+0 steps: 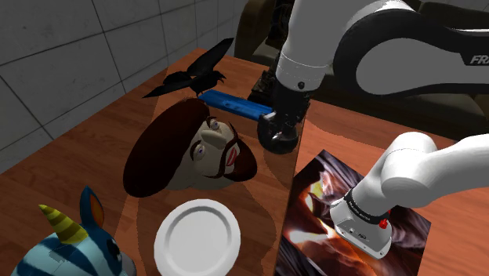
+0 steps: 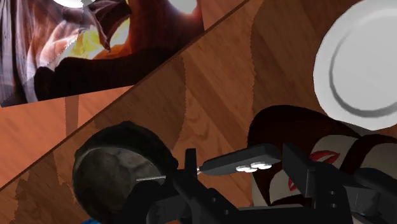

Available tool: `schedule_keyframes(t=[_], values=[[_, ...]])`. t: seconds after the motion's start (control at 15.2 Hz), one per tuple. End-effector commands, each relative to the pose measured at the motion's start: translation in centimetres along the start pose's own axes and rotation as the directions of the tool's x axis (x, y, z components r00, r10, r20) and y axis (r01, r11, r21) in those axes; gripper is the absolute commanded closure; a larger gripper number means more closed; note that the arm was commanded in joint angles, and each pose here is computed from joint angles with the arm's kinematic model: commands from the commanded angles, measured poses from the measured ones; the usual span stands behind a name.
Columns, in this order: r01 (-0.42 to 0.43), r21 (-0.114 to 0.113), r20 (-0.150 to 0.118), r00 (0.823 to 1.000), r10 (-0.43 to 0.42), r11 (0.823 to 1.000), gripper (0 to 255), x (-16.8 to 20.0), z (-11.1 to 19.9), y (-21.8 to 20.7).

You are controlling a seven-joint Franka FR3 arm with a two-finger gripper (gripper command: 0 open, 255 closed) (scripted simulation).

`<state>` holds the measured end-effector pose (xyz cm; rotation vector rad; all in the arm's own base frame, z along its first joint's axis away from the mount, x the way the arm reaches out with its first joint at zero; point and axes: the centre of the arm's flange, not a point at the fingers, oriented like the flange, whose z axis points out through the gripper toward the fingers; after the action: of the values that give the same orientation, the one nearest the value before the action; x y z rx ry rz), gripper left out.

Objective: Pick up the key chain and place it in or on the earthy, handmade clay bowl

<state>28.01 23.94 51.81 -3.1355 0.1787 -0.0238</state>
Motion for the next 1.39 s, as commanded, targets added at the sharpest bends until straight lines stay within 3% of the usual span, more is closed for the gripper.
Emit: schedule_keyframes(t=[0.0, 0.46, 1.32], values=[[0.002, 0.000, 0.000, 1.000, -0.002, 1.000, 255, 1.4, -0.1, 2.2], [0.002, 0.000, 0.000, 1.000, -0.002, 1.000, 255, 6.2, -0.7, 10.2], [0.002, 0.000, 0.000, 1.000, -0.002, 1.000, 255, 6.1, 6.1, 10.2]])
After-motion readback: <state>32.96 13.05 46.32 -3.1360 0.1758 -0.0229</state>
